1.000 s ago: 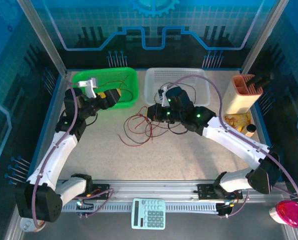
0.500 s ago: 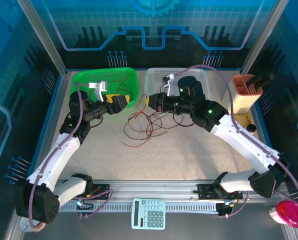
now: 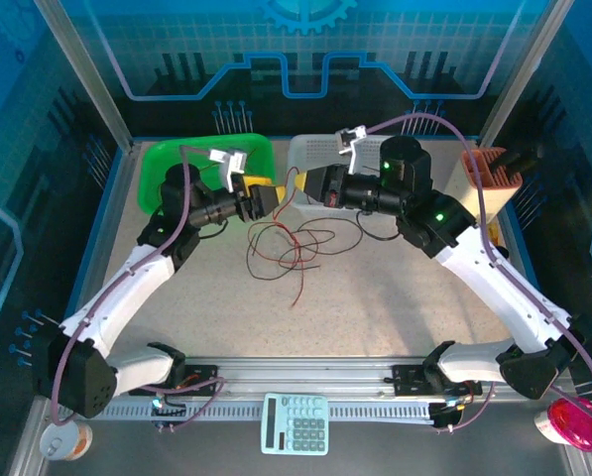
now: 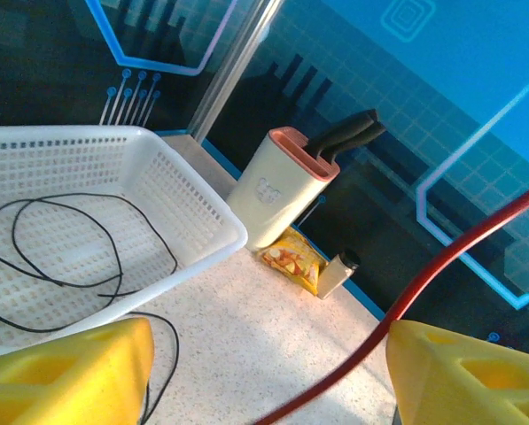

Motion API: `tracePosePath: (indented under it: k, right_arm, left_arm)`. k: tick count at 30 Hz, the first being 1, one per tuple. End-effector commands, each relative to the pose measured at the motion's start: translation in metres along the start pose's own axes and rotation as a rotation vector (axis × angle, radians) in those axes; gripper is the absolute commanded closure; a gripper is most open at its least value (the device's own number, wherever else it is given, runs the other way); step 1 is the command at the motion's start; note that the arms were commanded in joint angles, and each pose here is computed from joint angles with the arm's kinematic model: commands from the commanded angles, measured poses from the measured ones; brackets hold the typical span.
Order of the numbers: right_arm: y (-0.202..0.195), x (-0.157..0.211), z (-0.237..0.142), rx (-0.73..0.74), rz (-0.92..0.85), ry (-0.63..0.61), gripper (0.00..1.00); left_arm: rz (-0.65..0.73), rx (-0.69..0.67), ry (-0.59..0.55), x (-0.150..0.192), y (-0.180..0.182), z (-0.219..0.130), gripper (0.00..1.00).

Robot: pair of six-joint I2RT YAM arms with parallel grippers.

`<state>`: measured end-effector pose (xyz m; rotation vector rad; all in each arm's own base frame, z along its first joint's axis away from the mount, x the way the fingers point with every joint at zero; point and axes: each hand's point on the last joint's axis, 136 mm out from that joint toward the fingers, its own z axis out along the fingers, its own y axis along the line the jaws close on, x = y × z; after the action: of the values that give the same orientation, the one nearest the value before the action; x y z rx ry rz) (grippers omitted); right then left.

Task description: Untangle the cables

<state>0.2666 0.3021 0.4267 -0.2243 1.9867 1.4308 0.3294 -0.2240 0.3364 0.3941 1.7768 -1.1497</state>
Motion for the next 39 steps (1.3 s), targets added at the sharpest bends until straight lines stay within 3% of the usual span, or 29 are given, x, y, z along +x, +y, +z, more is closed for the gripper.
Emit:
tracePosePath:
  k: [1, 8, 12, 27, 36, 39]
  right_arm:
    - [0.038, -0.025, -0.020, -0.105, -0.052, -0.068, 1.00]
    - [0.057, -0.046, -0.029, -0.176, -0.061, -0.111, 1.00]
    - [0.068, -0.057, -0.034, -0.211, -0.070, -0.136, 1.00]
    - [0.107, -0.098, -0.072, -0.286, -0.131, -0.268, 1.00]
    - [0.118, -0.104, -0.072, -0.331, -0.126, -0.261, 1.00]
    - [0.125, -0.106, -0.075, -0.345, -0.138, -0.264, 1.00]
  left_arm:
    - [0.061, 0.046, -0.017, -0.010, -0.014, 0.007, 0.33]
    - [0.038, 0.045, 0.006, 0.006, -0.009, 0.019, 0.46]
    - [0.028, 0.039, 0.016, 0.013, -0.005, 0.024, 0.47]
    - [-0.060, -0.031, 0.065, 0.061, 0.034, 0.035, 0.71]
    - [-0.086, -0.034, 0.065, 0.070, 0.040, 0.039, 0.73]
    - [-0.081, -0.029, 0.056, 0.065, 0.037, 0.039, 0.67]
